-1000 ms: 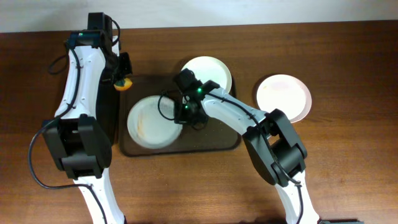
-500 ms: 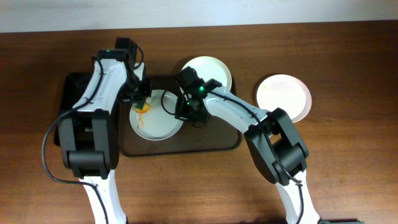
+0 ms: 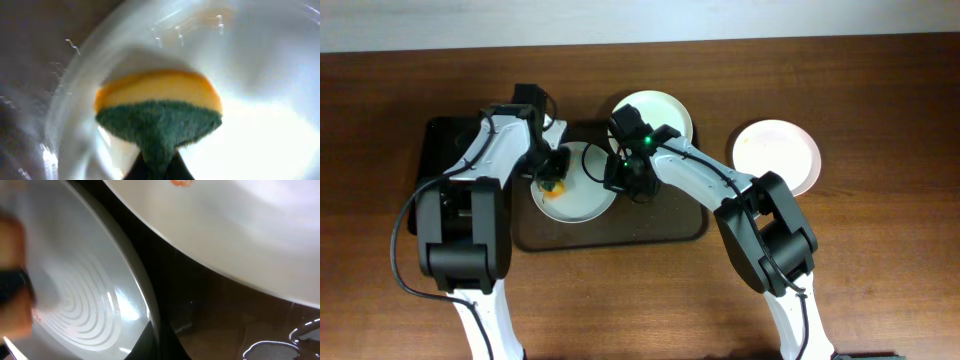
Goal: Clean dirty plates on tray and stack at the side
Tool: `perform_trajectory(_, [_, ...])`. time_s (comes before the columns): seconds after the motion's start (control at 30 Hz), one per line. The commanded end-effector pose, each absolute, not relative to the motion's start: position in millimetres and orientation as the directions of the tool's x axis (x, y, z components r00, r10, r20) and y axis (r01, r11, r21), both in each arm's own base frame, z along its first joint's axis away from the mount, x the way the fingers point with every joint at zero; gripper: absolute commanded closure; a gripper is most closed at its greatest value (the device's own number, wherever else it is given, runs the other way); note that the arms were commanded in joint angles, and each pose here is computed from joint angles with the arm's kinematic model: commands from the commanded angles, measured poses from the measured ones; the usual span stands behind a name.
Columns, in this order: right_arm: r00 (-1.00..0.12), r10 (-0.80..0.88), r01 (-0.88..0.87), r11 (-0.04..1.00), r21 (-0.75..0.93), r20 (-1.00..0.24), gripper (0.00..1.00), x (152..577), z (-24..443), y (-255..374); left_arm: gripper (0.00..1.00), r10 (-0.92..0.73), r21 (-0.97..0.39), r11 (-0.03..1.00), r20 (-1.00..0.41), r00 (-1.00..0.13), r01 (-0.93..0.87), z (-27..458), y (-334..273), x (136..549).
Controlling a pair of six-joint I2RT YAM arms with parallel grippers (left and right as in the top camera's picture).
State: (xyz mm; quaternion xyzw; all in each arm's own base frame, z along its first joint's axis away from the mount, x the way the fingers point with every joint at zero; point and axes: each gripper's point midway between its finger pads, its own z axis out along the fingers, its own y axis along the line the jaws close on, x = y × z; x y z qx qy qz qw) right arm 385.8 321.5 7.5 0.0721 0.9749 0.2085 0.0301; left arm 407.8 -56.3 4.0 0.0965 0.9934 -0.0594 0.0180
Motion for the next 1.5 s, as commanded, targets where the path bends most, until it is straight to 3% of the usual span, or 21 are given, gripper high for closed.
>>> perform_trajectory(0.0, [-0.989, 0.147, 0.122, 0.909, 0.398, -0.032, 0.96, 389, -1, 319, 0.99, 0.302, -0.172, 0.946, 0.167, -0.939, 0.274, -18, -63, 350])
perform_trajectory(0.1, [-0.989, 0.146, 0.122, 0.908, 0.4, -0.03, 0.96, 389, -1, 320, 0.99, 0.303, -0.18, 0.947, 0.215, -0.928, 0.267, -16, -62, 338])
perform_trajectory(0.2, [-0.989, 0.143, 0.119, 0.908, 0.401, -0.032, 0.96, 389, -1, 320, 0.99, 0.304, -0.152, 0.947, 0.144, -0.942, 0.283, -20, -61, 357])
perform_trajectory(0.4, [-0.991, 0.131, 0.107, 0.907, 0.406, -0.033, 0.96, 388, -1, 321, 0.99, 0.201, 0.168, 0.968, -0.084, -0.976, 0.185, -26, -20, 429])
perform_trajectory(0.6, [-0.991, 0.132, 0.105, 0.907, 0.409, -0.036, 0.96, 389, 0, 321, 0.99, 0.092, 0.237, 0.969, -0.107, -0.99, 0.064, -24, -7, 431])
perform_trajectory(0.77, [-0.991, 0.131, 0.104, 0.906, 0.41, -0.038, 0.96, 390, 0, 322, 0.99, 0.099, 0.134, 0.983, 0.175, -0.98, 0.123, -25, -20, 361])
perform_trajectory(0.87, [-0.99, 0.131, 0.102, 0.904, 0.414, -0.042, 0.96, 391, 0, 323, 0.99, 0.146, 0.035, 0.987, 0.248, -0.958, 0.159, -23, -33, 342])
perform_trajectory(0.9, [-0.991, 0.13, 0.101, 0.903, 0.418, -0.041, 0.96, 391, 1, 323, 0.99, 0.211, -0.059, 0.977, 0.258, -0.943, 0.203, -22, -46, 337])
perform_trajectory(1.1, [-0.992, 0.12, 0.093, 0.9, 0.425, -0.038, 0.96, 390, 1, 325, 0.99, 0.46, -0.354, 0.849, 0.133, -0.878, 0.392, -15, -90, 336])
perform_trajectory(1.47, [-0.992, 0.12, 0.093, 0.901, 0.425, -0.038, 0.96, 389, 1, 325, 0.99, 0.485, -0.342, 0.836, 0.096, -0.869, 0.429, -17, -89, 343])
